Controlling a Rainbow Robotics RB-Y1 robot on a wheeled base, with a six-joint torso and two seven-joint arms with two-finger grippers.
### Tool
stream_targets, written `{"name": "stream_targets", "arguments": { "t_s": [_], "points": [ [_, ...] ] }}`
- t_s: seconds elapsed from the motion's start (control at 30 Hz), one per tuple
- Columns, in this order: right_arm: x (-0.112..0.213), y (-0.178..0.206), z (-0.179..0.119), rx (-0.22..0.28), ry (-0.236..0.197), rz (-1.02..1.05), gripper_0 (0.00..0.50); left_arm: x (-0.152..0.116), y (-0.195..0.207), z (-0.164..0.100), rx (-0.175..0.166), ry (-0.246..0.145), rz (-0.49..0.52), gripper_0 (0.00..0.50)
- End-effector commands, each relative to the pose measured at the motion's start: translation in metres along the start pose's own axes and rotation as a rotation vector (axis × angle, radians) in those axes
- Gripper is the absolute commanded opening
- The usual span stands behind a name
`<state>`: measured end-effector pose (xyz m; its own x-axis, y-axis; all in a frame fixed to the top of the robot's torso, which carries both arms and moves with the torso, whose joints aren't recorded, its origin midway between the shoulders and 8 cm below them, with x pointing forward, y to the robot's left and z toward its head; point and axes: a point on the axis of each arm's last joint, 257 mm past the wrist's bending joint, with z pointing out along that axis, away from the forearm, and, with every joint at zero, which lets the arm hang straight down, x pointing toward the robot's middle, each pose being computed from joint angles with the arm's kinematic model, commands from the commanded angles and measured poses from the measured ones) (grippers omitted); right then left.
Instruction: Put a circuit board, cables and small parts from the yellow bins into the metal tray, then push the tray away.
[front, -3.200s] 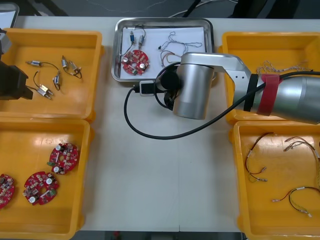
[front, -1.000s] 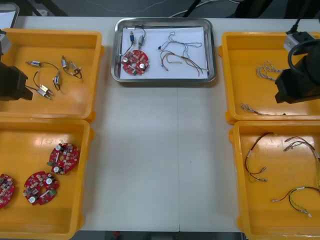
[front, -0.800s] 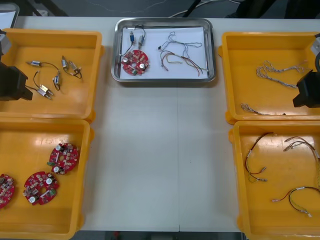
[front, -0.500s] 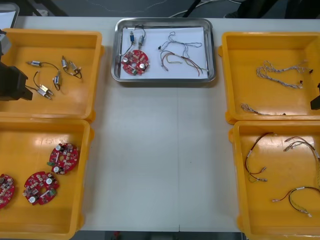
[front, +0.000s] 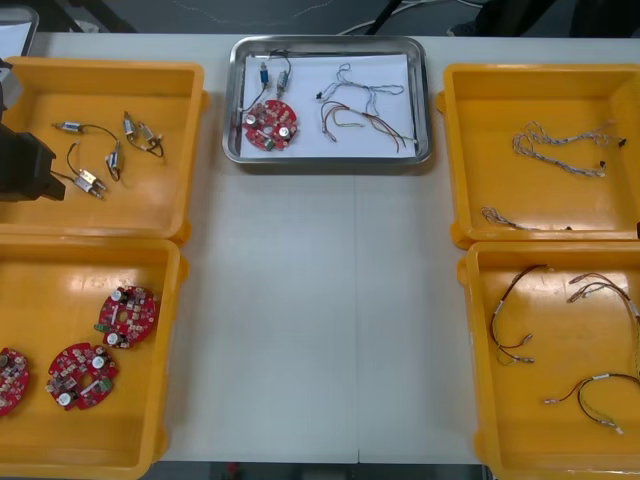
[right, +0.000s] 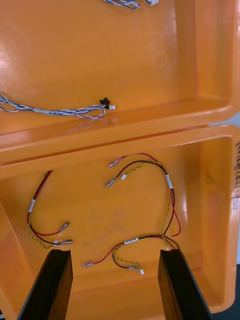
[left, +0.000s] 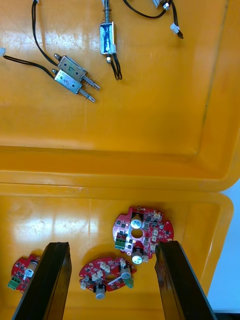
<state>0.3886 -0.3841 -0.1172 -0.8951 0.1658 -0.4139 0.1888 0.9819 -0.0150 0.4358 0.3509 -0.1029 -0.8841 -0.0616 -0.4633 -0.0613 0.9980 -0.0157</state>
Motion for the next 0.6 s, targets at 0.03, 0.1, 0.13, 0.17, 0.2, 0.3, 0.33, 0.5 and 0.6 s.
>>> {"name": "stream_targets", "arguments": {
  "t_s": [0.03, 0.1, 0.13, 0.17, 0.2, 0.3, 0.33, 0.5, 0.6],
  "points": [
    [0.009, -0.005, 0.0, -0.002, -0.037, -0.014, 0.5, -0.006, 0.019, -0.013, -0.049, -0.024, 0.073, 0.5],
    [0.012, -0.003, 0.003, -0.012, -0.038, -0.013, 0.5, -0.006, 0.019, -0.013, -0.049, -0.024, 0.073, 0.5],
    [0.014, -0.003, 0.003, -0.023, -0.036, -0.007, 0.5, -0.006, 0.019, -0.013, -0.049, -0.024, 0.073, 0.5],
    [0.015, -0.002, 0.004, -0.03, -0.033, -0.003, 0.5, -0.006, 0.019, -0.013, -0.049, -0.024, 0.073, 0.5],
    [0.017, 0.0, 0.006, -0.043, -0.031, 0.002, 0.5, -0.006, 0.019, -0.013, -0.049, -0.024, 0.073, 0.5],
    [0.019, 0.005, 0.008, -0.062, -0.036, -0.009, 0.5, -0.006, 0.019, -0.013, -0.049, -0.024, 0.073, 0.5],
    [0.019, 0.007, 0.01, -0.067, -0.036, -0.013, 0.5, -0.006, 0.019, -0.013, -0.049, -0.024, 0.073, 0.5],
    [0.025, 0.008, 0.015, -0.072, -0.028, -0.089, 0.5, -0.006, 0.019, -0.013, -0.049, -0.024, 0.073, 0.5],
    [0.027, 0.004, 0.017, -0.061, -0.031, -0.113, 0.5, -0.006, 0.019, -0.013, -0.049, -0.024, 0.073, 0.5]
  ]
}}
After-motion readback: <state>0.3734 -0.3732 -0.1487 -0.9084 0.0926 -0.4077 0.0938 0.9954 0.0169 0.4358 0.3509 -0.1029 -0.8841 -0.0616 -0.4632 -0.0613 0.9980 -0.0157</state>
